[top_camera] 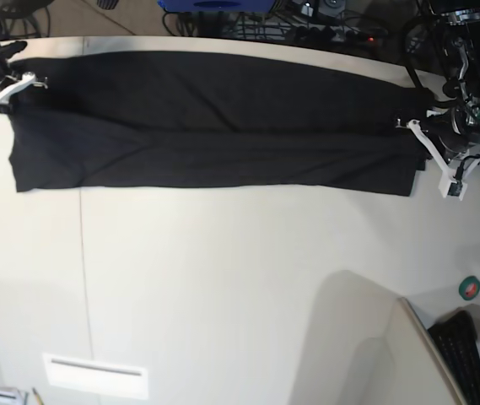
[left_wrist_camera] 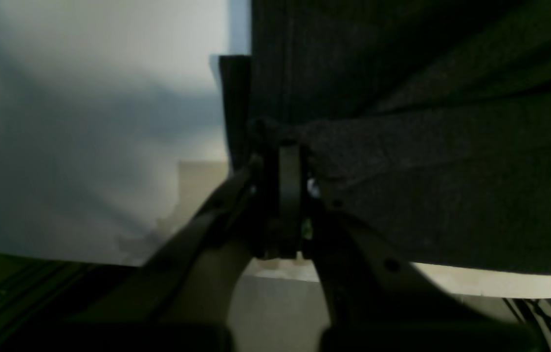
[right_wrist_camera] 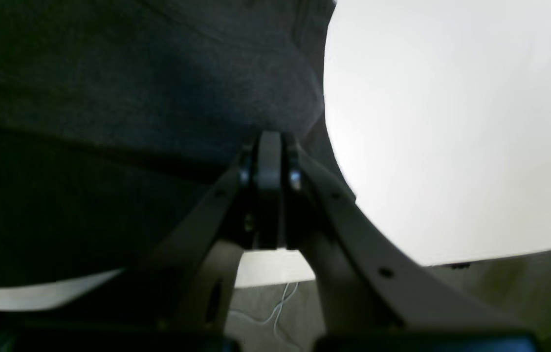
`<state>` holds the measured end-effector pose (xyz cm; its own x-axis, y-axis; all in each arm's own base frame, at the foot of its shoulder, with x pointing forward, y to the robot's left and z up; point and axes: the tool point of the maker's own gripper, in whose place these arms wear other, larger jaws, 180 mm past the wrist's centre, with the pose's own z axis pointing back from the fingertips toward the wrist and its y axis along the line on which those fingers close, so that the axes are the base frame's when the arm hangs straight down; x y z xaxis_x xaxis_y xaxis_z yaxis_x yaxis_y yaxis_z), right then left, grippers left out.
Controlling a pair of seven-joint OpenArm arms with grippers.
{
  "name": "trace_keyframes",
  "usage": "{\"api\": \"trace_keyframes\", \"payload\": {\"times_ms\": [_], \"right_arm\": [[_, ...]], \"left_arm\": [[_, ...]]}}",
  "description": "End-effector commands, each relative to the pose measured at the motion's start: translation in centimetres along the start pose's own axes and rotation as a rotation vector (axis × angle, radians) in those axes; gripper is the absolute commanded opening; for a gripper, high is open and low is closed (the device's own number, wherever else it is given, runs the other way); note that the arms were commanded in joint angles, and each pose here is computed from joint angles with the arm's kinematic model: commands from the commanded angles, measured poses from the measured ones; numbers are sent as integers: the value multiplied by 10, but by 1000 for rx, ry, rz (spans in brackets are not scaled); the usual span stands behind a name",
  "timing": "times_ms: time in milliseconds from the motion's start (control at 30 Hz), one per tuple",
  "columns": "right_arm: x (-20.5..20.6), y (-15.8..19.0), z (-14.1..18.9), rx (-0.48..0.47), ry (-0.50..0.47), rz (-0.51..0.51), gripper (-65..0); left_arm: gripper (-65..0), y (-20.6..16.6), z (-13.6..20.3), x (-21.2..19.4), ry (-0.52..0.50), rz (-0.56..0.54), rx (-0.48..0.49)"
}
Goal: Layout the t-shirt on the table in an organized manner, then fold the t-shirt properly
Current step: 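Hold the folded strip's corners with both grippers and smooth it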
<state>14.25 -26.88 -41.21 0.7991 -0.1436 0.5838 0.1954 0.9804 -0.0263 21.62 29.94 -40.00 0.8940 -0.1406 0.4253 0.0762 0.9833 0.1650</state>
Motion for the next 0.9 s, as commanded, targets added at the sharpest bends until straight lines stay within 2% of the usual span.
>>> {"api": "trace_keyframes", "payload": {"times_ms": [0, 233, 433, 867], "right_arm": [[7, -4, 3, -9, -27, 13, -650], [-29, 1, -3, 2, 61, -38, -650], [-44, 2, -5, 6, 97, -52, -650], [-52, 7, -4, 12, 112, -74, -650]], "left_arm": [[-650, 8, 4, 5, -21, -11, 23], [-650, 8, 1, -1, -4, -6, 21], [-650, 5, 0, -1, -1, -12, 15], [-650, 5, -11, -19, 56, 13, 0]]}}
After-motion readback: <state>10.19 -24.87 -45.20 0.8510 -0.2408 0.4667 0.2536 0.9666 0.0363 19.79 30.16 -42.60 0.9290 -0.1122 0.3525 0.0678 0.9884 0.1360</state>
